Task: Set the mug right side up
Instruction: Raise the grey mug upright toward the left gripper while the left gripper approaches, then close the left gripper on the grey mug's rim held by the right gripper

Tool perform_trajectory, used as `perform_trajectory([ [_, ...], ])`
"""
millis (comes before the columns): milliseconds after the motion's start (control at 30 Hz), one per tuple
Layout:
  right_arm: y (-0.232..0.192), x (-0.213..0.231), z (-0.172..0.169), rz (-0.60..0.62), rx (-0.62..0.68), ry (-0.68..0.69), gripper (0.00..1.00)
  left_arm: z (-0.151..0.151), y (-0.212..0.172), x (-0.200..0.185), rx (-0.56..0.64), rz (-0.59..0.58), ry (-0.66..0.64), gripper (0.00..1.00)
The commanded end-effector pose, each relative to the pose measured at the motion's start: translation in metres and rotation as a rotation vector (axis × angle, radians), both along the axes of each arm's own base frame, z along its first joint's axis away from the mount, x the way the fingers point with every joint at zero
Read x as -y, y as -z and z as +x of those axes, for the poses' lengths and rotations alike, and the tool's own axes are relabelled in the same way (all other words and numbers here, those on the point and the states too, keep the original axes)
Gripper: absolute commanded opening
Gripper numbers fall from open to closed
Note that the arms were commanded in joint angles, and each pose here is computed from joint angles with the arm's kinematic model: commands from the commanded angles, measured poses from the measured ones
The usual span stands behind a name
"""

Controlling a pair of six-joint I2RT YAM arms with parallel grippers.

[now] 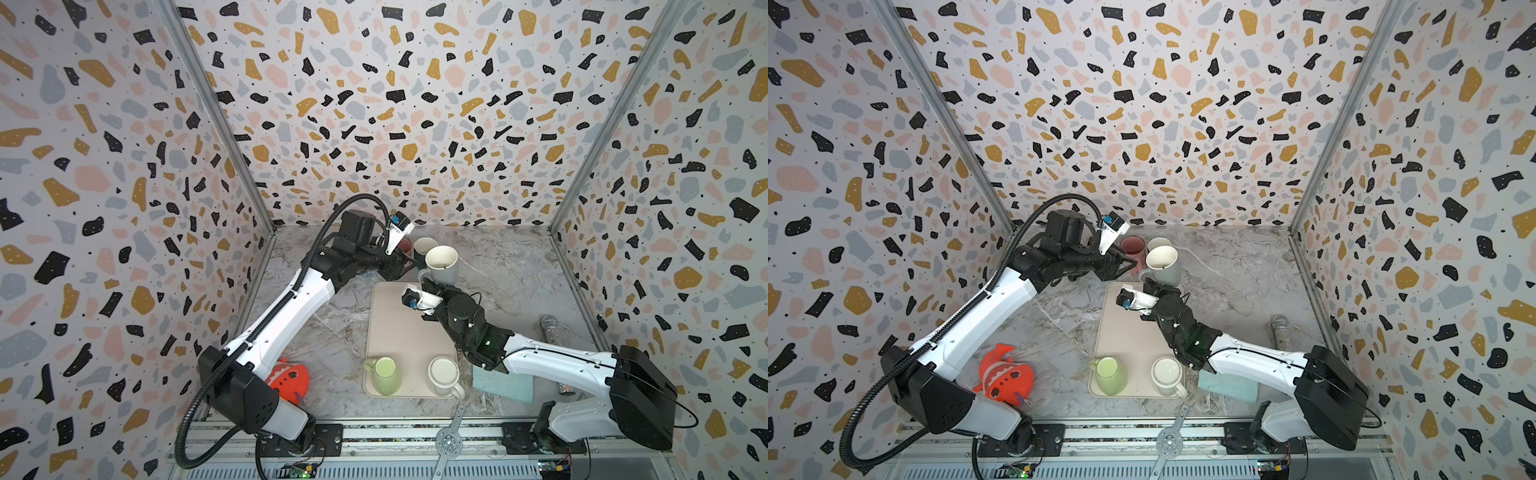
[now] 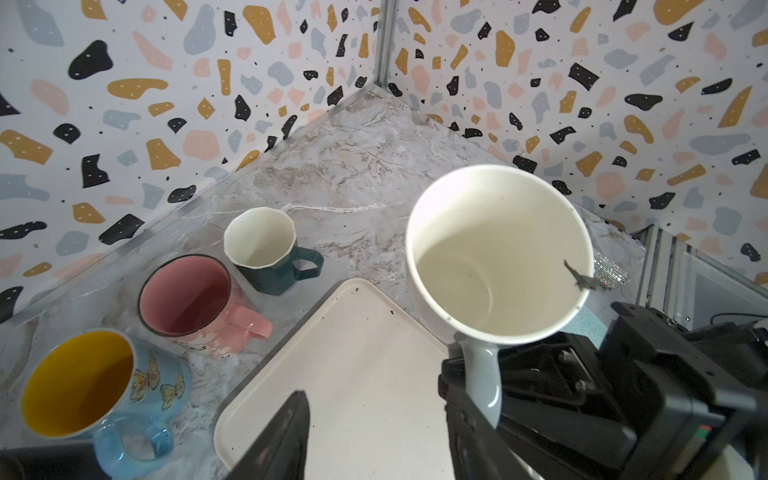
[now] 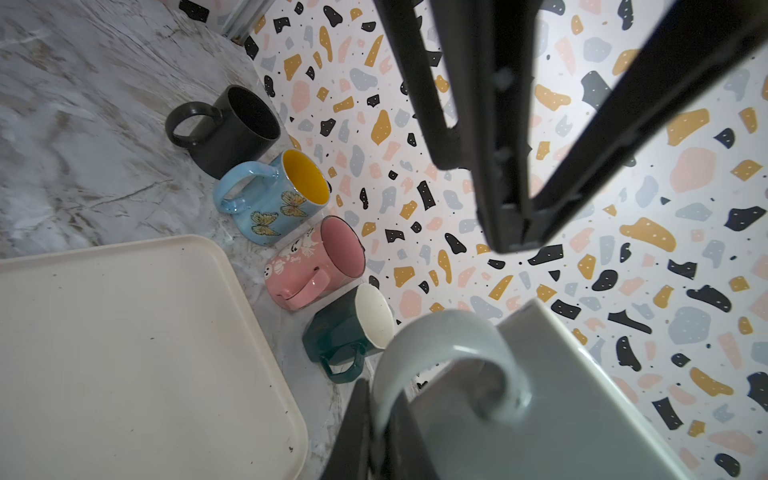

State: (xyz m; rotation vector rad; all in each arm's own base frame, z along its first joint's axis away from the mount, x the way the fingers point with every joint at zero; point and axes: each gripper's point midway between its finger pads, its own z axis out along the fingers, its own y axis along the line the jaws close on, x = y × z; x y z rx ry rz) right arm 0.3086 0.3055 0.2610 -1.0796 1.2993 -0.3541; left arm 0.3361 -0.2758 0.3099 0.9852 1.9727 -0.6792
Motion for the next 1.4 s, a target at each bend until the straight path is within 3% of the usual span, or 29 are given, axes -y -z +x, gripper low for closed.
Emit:
perform_trajectory([
  [0, -0.036, 0.003, 0.003, 0.054, 0.12, 0.037, 0.0, -0.014, -0.003, 0.008, 0.03, 0.031, 0.076, 0.54],
  [633, -0.027, -0.002, 0.01, -0.007, 0.16, 0.053, 0.0, -0.033, 0.005, 0.022, 0.02, 0.056, 0.168, 0.55],
  [1000, -0.031, 0.001, 0.01, -0.004, 0.227, 0.068, 0.0, -0.064, 0.015, 0.032, -0.04, 0.05, 0.345, 0.55],
  [1367, -0.036, 0.0, 0.009, 0.0, 0.276, 0.069, 0.0, -0.066, 0.031, 0.036, -0.084, 0.084, 0.368, 0.51],
])
